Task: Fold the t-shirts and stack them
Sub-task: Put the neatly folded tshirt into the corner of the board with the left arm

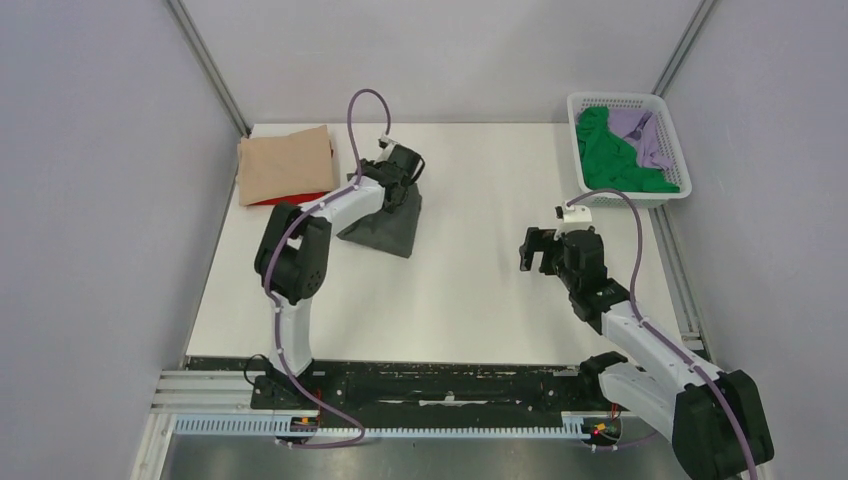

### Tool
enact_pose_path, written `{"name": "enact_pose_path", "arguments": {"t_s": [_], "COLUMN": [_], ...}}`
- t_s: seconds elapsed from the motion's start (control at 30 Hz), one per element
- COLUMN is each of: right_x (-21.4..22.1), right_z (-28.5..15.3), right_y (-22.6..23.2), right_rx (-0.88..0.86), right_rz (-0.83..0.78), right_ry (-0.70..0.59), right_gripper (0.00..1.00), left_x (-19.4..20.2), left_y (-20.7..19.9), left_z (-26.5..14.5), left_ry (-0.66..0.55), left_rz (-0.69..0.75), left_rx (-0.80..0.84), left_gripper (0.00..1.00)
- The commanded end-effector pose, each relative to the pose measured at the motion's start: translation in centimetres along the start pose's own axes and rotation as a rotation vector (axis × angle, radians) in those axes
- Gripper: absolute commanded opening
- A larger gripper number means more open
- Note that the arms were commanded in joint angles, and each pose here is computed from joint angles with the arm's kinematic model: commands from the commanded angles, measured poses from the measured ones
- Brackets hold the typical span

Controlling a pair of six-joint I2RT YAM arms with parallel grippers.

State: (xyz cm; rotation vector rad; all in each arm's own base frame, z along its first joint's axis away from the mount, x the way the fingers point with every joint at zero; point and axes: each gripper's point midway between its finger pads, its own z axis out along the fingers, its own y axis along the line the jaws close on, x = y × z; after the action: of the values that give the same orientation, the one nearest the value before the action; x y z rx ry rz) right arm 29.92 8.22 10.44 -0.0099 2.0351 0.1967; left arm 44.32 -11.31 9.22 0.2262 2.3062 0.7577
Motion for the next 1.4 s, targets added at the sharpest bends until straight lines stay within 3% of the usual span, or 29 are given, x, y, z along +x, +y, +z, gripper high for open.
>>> {"name": "enact_pose_path", "arguments": {"t_s": [0.0, 0.4, 0.7, 1.37], "right_x": [-1.7, -0.7, -0.4, -0.2], "right_z": [0.7, 2.1, 2.6, 2.6], "right_y": [-0.3, -0.8, -0.9, -1.3], "right_rx": [0.026, 0.065, 0.075, 0.096], "right_rz": [-0.028, -0.045, -0.042, -0.044], "right_ry": [-0.027, 0.026, 0.043, 0.054], "right_gripper": [0.98, 0.98, 0.98, 0.98], "left_x": [-4.2, -10.6, -13.8, -14.7], "left_y": [5.5, 14.3, 17.8, 23.1], "left_z": [2.1, 5.6, 4.3, 1.6], "left_ry": [-0.06, -0.126, -0.182, -0.229], "left_rz": [0.063, 0.031, 0.014, 0.007], "left_rx": [-0.137, -0.269, -0.257, -0.231], "left_gripper": [0.02, 0.02, 0.02, 0.02]}}
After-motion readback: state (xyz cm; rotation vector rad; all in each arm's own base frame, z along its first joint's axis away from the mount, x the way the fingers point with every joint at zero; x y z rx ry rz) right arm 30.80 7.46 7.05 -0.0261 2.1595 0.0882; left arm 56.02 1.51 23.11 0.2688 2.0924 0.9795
